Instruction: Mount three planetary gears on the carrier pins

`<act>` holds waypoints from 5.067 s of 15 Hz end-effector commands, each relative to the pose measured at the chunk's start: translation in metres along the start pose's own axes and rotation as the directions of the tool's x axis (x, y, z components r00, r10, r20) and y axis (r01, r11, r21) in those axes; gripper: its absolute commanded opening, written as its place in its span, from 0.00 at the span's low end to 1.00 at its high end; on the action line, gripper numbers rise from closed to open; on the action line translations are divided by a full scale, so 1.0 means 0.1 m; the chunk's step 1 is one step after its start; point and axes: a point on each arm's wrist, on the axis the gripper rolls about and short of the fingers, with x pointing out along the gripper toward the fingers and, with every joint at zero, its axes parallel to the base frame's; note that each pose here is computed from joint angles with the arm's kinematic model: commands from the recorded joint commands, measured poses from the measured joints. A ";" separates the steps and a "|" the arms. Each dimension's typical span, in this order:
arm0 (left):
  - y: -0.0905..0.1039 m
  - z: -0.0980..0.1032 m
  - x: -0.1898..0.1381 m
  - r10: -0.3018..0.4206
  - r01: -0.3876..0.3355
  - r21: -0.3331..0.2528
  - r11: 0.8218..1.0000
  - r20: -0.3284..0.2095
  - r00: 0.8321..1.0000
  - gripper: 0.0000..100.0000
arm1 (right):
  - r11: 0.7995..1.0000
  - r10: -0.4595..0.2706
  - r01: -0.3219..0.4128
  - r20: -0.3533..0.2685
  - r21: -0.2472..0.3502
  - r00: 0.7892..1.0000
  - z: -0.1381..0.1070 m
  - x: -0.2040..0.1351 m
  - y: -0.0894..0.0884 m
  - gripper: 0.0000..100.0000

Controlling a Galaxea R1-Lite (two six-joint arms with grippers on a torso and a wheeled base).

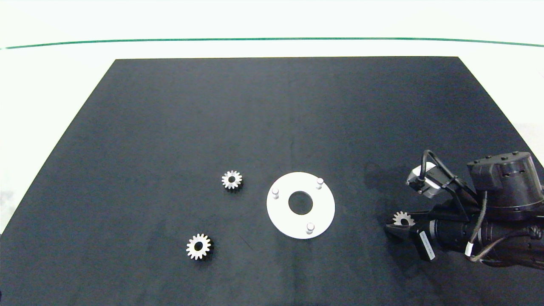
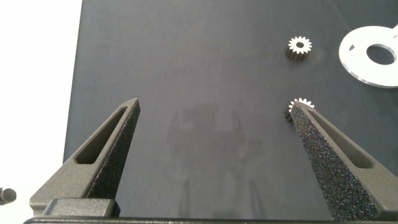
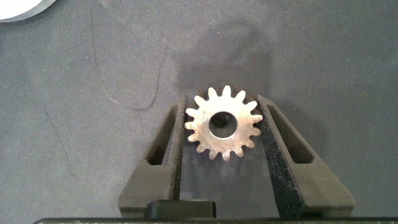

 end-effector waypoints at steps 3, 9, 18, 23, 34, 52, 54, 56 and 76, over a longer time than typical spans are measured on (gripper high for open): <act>0.00 -0.01 0.00 0.000 0.000 0.001 1.000 -0.003 1.000 1.00 | 1.000 0.000 0.000 0.002 -0.002 1.000 0.00 -0.01 0.00 0.24; 0.00 0.00 0.01 -0.001 0.001 0.001 1.000 -0.004 1.000 1.00 | 1.000 -0.001 0.000 -0.004 -0.013 1.000 -0.01 0.00 0.00 0.12; 0.00 0.00 0.01 -0.004 0.004 0.001 1.000 -0.004 1.000 1.00 | 0.996 -0.045 0.051 0.081 -0.076 0.996 0.17 -0.32 -0.04 0.07; 0.00 0.00 0.00 -0.002 0.002 0.001 1.000 -0.003 1.000 1.00 | 0.994 -0.020 0.027 0.068 -0.101 0.998 0.42 -0.52 -0.02 0.07; 0.00 0.01 -0.01 -0.001 0.001 0.005 1.000 0.003 1.000 1.00 | 0.994 -0.029 0.029 0.009 -0.103 1.000 0.24 -0.48 0.01 1.00; 0.00 0.01 -0.01 -0.002 0.002 0.004 1.000 0.004 1.000 1.00 | 0.998 -0.033 0.034 0.042 -0.047 0.999 -0.10 -0.16 0.03 0.87; 0.00 0.02 -0.01 -0.002 0.002 0.004 1.000 0.007 1.000 1.00 | 0.999 -0.031 0.032 0.045 -0.037 0.999 -0.10 -0.15 -0.01 0.84; 0.01 0.03 -0.02 -0.001 0.001 0.004 1.000 0.010 1.000 1.00 | 0.999 -0.026 0.027 0.046 -0.036 0.999 -0.09 -0.14 -0.01 0.79; 0.02 0.10 0.00 -0.001 0.001 0.002 1.000 0.014 1.000 1.00 | 0.999 0.034 -0.034 0.025 -0.009 0.999 -0.07 0.10 -0.10 0.39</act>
